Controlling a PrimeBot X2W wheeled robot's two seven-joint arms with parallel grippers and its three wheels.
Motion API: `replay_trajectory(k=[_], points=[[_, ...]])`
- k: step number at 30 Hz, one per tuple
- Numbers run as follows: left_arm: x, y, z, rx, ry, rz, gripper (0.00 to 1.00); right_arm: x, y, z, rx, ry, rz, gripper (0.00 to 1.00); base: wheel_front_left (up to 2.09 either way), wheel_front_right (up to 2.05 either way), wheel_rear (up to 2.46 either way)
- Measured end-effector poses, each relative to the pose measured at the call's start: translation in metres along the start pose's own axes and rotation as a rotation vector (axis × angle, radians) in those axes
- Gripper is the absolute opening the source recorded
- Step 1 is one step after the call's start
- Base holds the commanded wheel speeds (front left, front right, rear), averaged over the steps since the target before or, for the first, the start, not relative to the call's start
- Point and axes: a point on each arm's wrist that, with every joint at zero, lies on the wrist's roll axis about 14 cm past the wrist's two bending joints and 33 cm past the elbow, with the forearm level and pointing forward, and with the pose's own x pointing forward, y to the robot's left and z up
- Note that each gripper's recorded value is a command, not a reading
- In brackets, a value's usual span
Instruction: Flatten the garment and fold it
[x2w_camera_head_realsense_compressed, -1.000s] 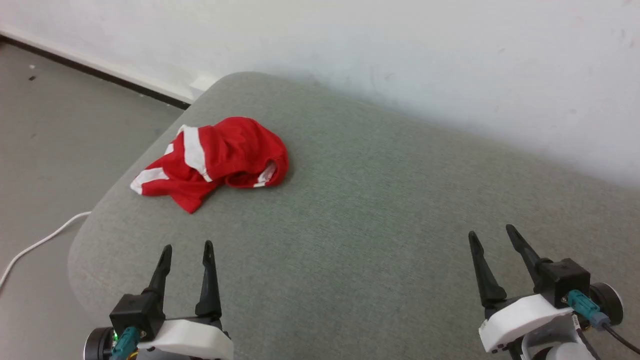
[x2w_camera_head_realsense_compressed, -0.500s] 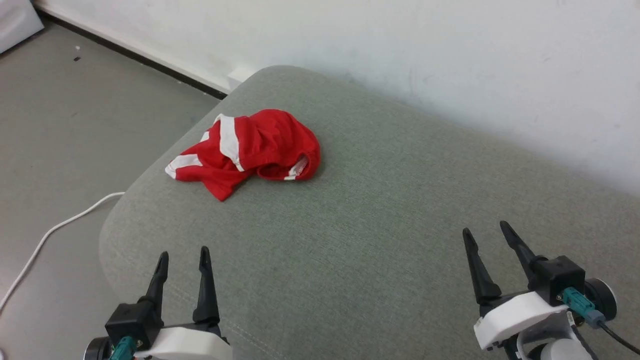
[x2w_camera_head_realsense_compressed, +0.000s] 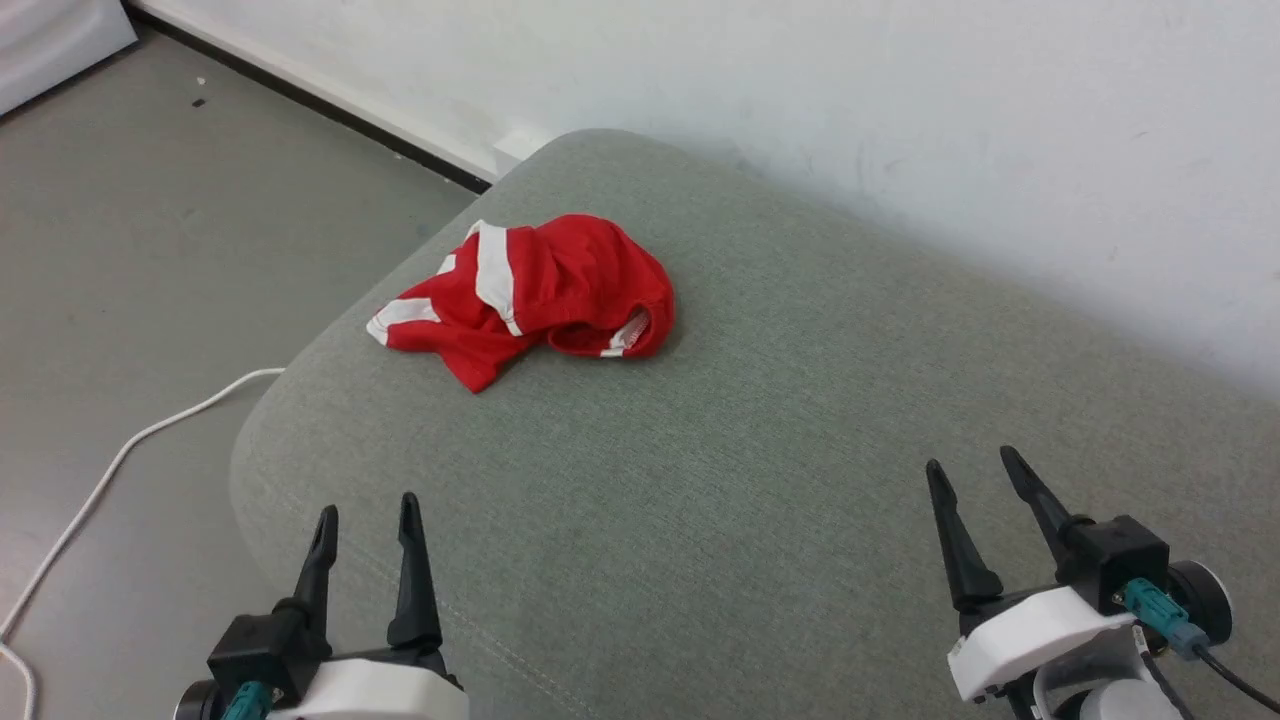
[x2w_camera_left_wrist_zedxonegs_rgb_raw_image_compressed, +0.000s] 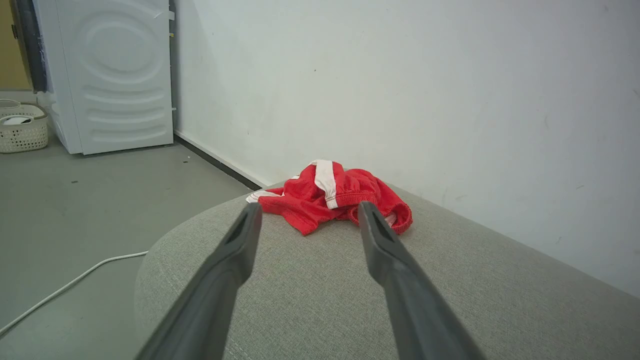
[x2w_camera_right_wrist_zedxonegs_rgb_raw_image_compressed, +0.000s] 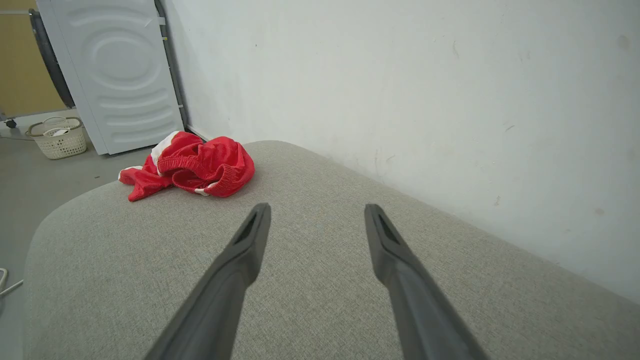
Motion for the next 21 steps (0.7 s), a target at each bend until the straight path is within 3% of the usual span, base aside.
replay_trajectory(k=[21], points=[[-0.012,0.017,-0.002,-0.013,-0.006,0.058,1.00,0.011,0.003,0.009,-0.003,-0.041,0.013,1.00,0.00,0.00,0.00]])
